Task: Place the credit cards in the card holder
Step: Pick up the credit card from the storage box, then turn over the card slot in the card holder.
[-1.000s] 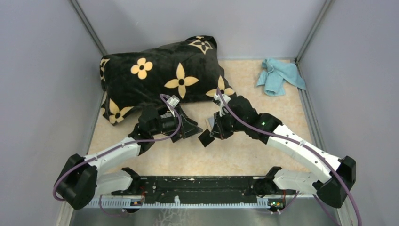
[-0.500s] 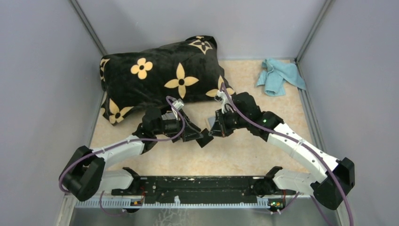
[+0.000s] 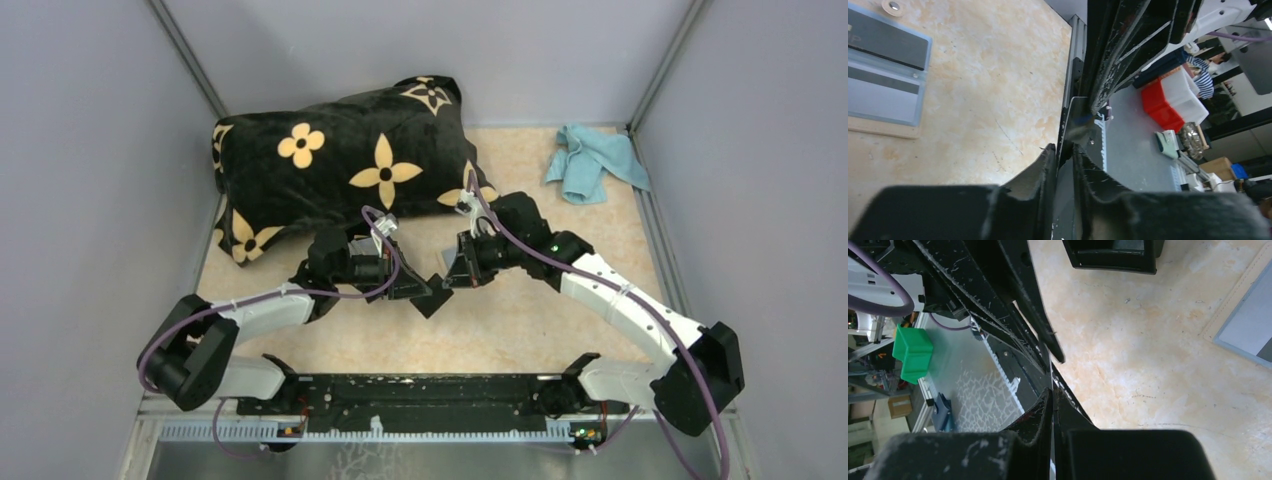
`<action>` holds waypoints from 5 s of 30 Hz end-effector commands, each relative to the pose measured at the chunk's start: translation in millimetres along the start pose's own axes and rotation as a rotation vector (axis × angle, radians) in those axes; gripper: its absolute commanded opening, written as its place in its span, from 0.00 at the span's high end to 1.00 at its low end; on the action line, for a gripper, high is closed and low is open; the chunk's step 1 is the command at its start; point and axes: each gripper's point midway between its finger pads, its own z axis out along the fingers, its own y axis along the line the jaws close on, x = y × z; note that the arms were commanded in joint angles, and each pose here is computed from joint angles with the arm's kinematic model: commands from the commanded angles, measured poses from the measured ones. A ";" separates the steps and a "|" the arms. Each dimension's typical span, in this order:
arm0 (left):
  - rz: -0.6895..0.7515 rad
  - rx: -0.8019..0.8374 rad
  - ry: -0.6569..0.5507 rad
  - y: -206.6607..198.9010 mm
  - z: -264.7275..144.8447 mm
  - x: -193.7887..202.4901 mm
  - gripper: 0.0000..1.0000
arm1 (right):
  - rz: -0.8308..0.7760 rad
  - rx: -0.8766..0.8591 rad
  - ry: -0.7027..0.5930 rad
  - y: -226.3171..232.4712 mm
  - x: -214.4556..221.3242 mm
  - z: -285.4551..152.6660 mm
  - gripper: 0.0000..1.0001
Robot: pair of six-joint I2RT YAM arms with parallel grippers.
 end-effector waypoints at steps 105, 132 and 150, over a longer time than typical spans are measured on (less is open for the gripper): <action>-0.548 -0.962 -0.488 175.5 26.1 11.2 1.00 | 0.137 0.817 -0.108 -220.2 -34.1 26.7 0.66; -0.522 -0.946 -0.520 166.1 24.0 3.5 1.00 | 0.176 0.805 -0.069 -234.1 -19.6 34.0 0.66; -0.524 -0.926 -0.525 165.5 31.4 -1.5 1.00 | 0.175 0.801 -0.067 -233.6 -19.9 33.7 0.66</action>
